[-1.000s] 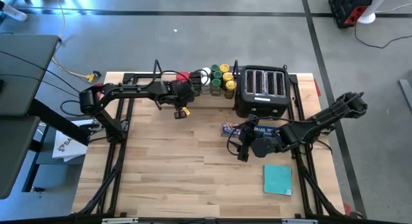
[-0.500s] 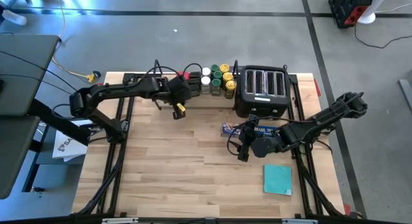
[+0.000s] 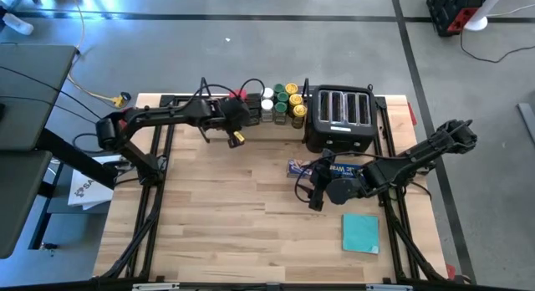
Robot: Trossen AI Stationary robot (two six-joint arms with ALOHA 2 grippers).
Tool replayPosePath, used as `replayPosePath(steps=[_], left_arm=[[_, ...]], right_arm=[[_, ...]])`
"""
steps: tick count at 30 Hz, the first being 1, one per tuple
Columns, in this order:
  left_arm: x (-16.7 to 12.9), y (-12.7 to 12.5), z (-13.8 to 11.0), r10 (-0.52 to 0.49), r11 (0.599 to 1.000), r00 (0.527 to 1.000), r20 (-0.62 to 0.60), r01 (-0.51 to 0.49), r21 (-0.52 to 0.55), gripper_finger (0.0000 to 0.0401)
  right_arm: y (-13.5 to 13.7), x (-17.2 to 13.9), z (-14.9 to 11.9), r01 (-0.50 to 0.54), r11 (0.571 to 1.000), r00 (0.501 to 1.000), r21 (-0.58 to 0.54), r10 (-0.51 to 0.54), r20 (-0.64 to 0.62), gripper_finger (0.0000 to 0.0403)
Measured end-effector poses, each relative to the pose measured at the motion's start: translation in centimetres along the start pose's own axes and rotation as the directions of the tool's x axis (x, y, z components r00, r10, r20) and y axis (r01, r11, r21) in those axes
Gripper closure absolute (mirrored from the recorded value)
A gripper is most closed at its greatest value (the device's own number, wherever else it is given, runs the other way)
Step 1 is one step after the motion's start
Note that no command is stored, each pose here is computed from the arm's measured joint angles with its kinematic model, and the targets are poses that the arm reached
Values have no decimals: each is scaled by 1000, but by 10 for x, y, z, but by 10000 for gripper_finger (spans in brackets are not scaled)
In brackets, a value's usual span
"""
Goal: Shelf spices
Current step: Put the red seasoning can on the shelf aligned with the other red seasoning can
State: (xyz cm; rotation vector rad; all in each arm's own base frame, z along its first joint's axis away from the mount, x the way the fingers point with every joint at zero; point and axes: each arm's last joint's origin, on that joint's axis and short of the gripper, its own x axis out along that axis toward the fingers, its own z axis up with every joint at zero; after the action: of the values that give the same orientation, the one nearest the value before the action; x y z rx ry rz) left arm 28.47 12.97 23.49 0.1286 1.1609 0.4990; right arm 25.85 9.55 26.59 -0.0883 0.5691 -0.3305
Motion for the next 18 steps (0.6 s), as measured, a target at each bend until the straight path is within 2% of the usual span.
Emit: replayPosePath(steps=[7, 13, 18], left_arm=[[-34, -18, 5, -81, 997, 989, 124, 80, 15, 401], [-87, -36, -3, -126, 992, 961, 244, 129, 5, 401], [-137, -42, -19, -152, 981, 911, 383, 185, -50, 401]], right_arm=[[8, -12, 4, -52, 998, 997, -38, 54, 55, 126], [9, -34, 8, -82, 996, 990, -46, 87, 114, 126], [3, -55, 8, -89, 994, 986, -65, 97, 134, 126]])
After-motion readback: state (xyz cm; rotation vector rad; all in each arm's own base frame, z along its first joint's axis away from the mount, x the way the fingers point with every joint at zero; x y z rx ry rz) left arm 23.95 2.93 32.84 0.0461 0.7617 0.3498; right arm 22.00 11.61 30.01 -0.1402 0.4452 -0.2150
